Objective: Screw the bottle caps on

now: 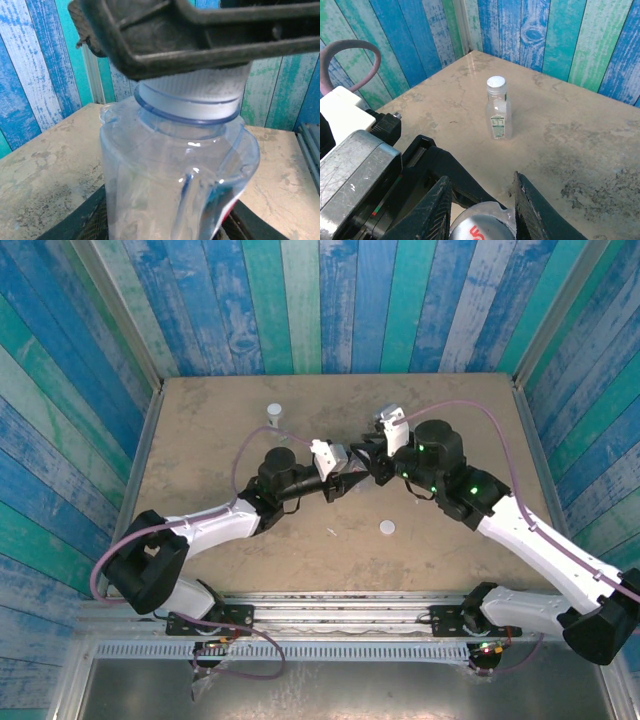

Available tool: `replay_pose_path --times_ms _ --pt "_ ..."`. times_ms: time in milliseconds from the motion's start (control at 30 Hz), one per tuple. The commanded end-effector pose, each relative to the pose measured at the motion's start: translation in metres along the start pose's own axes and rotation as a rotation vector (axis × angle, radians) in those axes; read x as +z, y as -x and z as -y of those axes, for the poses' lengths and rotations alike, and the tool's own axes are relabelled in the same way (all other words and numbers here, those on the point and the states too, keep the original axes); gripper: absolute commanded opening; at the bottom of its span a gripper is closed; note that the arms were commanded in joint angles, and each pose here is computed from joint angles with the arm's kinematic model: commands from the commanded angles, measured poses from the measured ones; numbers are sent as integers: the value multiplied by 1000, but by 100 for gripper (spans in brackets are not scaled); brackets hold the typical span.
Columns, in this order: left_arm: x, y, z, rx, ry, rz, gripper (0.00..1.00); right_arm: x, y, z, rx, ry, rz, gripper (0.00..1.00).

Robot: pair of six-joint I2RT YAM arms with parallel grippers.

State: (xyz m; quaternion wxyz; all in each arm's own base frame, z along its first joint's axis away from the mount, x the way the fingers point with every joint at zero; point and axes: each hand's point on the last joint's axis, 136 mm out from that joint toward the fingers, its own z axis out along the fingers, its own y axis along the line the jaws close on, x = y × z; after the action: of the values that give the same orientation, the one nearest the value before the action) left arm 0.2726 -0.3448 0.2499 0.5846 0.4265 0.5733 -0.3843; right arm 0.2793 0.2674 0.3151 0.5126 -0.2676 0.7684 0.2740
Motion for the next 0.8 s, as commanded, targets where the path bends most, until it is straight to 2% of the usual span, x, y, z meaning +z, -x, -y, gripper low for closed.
replay_pose_path --times_ms 0,67,167,533,667,767 --pt "-3 33 7 48 -51 107 52 0 -17 -5 24 43 -80 4" --pt "-2 31 8 47 -60 91 68 -1 -15 -3 27 38 -75 4" --pt "-1 26 11 44 -80 69 76 -2 -13 -2 31 35 -70 4" --pt "2 6 17 -2 -121 34 73 -10 7 -11 82 83 -3 4" --pt "4 -1 17 -19 -129 16 77 -12 13 -13 78 98 10 5" --pt "4 -2 18 -20 -131 18 72 -12 15 -11 87 89 16 5"
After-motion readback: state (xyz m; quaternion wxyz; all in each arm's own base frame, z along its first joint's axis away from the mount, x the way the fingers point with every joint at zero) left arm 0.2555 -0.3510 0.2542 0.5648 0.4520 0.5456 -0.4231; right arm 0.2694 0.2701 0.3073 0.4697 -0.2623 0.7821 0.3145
